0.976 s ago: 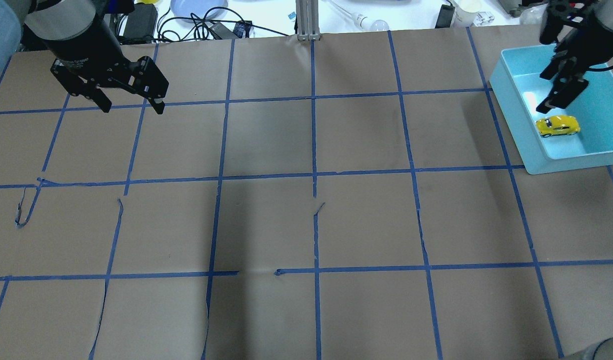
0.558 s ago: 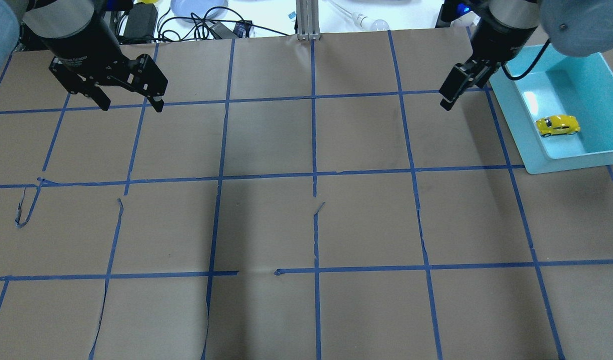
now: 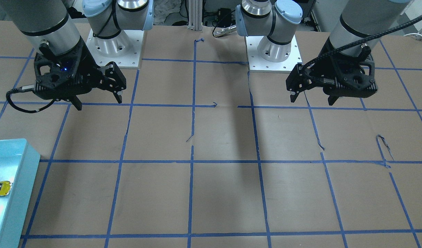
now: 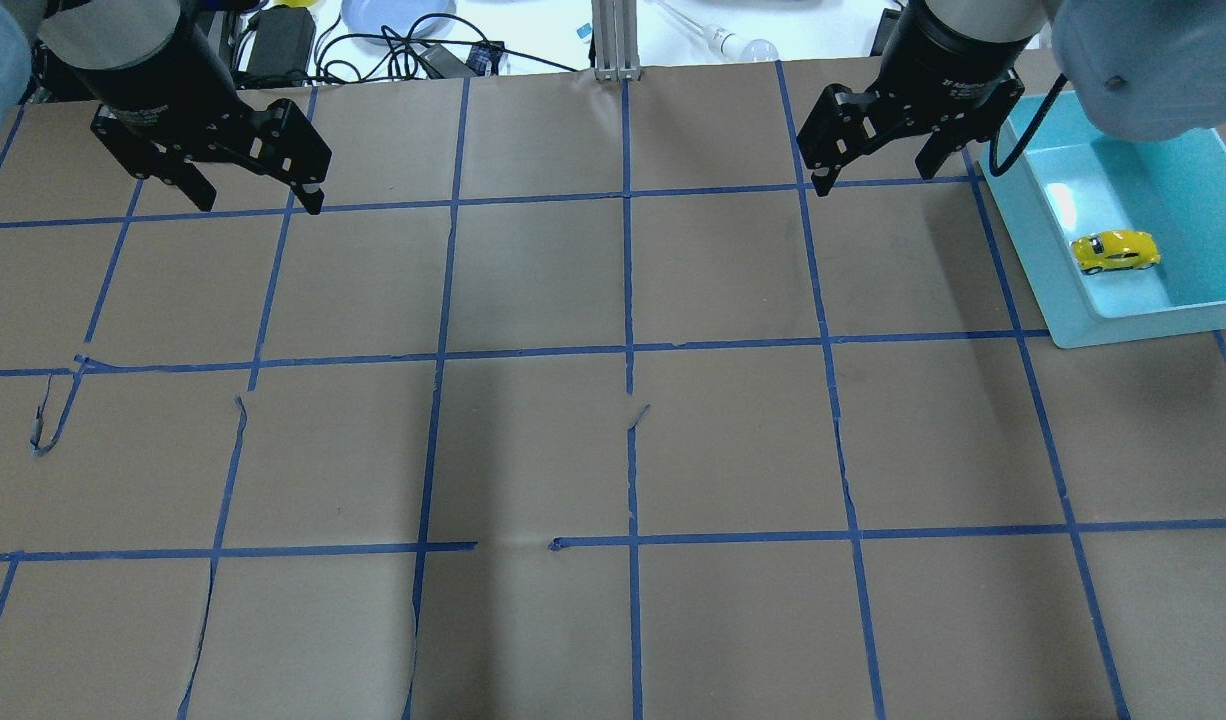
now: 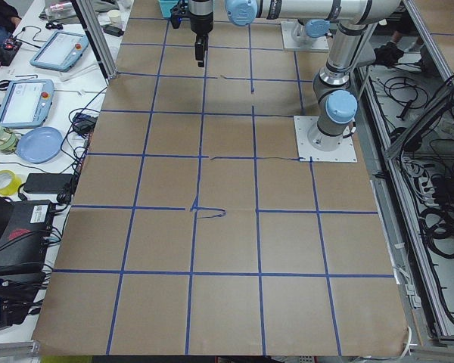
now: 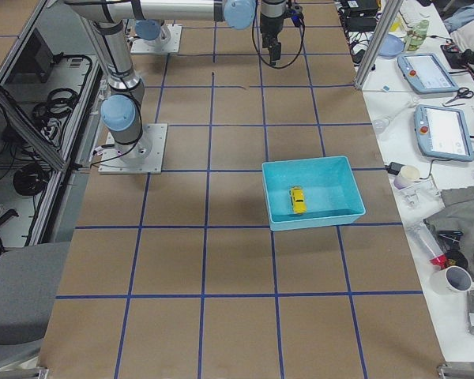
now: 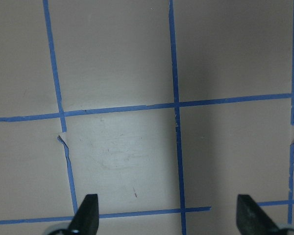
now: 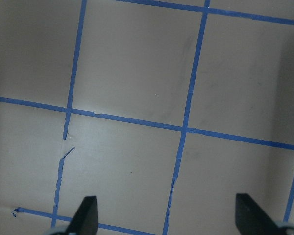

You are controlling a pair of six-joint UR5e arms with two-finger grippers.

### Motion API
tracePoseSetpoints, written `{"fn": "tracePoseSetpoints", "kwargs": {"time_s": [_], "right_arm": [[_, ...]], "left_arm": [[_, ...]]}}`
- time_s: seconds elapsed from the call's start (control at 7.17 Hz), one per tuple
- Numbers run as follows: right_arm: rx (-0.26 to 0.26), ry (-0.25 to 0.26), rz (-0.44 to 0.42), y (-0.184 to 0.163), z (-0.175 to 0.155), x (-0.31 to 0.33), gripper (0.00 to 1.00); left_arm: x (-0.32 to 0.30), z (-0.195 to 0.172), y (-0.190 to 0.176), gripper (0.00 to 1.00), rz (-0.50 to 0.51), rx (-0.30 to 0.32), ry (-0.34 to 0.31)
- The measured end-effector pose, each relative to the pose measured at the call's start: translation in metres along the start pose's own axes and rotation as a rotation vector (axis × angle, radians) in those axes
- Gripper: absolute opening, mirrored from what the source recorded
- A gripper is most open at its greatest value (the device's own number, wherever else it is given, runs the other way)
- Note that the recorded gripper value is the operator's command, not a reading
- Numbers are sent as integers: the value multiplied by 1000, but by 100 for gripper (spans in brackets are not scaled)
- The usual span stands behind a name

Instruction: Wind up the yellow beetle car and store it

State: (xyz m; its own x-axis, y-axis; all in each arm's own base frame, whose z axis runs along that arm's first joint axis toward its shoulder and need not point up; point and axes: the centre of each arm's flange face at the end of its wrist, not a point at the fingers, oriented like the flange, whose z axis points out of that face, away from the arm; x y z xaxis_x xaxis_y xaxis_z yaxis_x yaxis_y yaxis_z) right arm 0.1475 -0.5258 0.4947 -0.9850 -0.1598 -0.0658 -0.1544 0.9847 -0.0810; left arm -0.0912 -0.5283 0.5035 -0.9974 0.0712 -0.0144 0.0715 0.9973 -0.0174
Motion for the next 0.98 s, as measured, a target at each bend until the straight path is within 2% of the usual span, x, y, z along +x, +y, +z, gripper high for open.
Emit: {"fn": "tracePoseSetpoints", "kwargs": {"time_s": [0.42, 0.98], "right_arm": [[-12, 58, 27, 3, 0, 5, 100], [-4, 66, 28, 2, -1, 6, 100]], "left_arm": [[0, 1, 0, 100, 0, -1, -1], [0, 2, -1, 100, 0, -2, -1]]}}
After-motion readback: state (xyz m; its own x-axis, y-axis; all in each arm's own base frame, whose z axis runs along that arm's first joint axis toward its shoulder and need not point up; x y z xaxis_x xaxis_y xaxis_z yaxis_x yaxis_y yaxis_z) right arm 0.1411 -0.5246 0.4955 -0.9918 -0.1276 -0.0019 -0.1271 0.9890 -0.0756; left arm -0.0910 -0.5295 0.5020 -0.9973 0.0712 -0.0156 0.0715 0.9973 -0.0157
